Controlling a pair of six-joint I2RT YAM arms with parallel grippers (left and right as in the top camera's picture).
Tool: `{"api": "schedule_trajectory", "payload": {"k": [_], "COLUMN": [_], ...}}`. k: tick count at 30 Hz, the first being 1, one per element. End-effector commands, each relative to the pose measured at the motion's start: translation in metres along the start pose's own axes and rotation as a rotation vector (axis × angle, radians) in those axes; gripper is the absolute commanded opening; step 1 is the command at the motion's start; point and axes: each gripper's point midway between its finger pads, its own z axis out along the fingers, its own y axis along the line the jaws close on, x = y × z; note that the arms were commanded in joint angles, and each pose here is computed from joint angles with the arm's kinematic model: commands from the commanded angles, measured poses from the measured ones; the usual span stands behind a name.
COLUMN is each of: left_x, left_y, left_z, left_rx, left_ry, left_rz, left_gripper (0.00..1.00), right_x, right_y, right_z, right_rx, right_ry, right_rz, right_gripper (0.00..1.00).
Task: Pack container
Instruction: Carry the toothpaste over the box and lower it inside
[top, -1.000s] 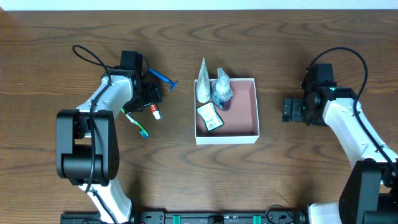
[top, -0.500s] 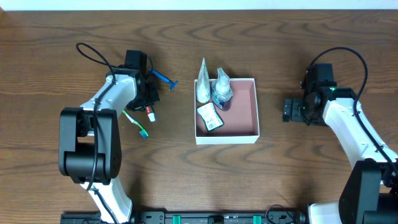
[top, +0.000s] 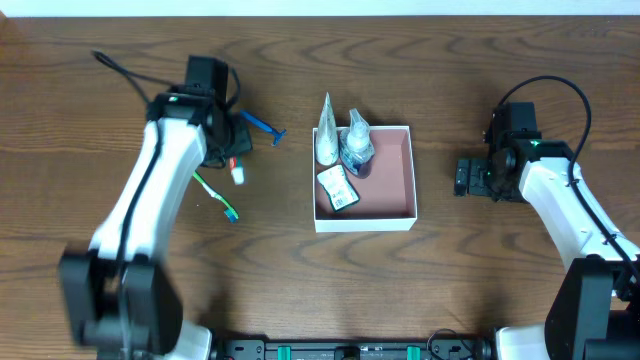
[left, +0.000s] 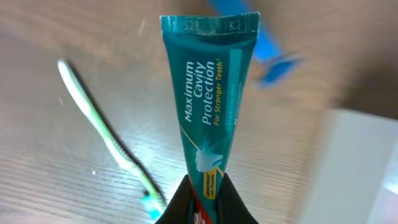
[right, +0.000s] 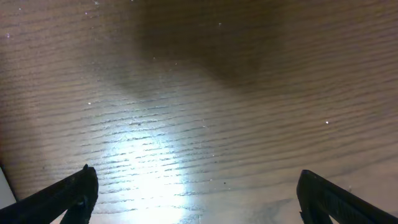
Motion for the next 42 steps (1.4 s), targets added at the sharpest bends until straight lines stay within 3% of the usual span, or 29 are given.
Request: {"api": "schedule_trajectory", "payload": {"k": [1,7,14,26,35,42], "left_x": [-0.002,0.033,0.072,0.109,0.119,0.116], "left_y": [-0.035,-0.112,-0.172,-0.247,-0.265,-0.254], "left_z": [-0.062,-0.139,-0.155,-0.068,-0.012,0.021], "left_rx": [0.091,0.238,0.188,0.139,0.104,-0.009], "left_ry": [-0.145,-0.343,-0.495,-0.484,-0.459,-0.485], "left_rz": [0.114,0.308,0.348,0.232,0.222,0.241], "left_gripper": [0.06,0.06,0.06,0.06,0.06,0.06], "right_x": [-0.001,-0.001,-0.001,-0.001,-0.001,-0.001], "right_y": [-0.001,-0.001,-0.001,-0.001,-0.001,-0.001], "right_z": [-0.002,-0.002,-0.002,-0.002,-0.002,-0.002], "right_rx": [0.011,0.011,0.011,0.011,0.011,0.011], "right_ry": [-0.009,-0.009,-0.009,-0.009,-0.009,-0.009], "right_rz": [-0.014,-0.014,-0.014,-0.014,-0.014,-0.014], "right_gripper": [0.99,0.99,0.99,0.99,0.99,0.99]}}
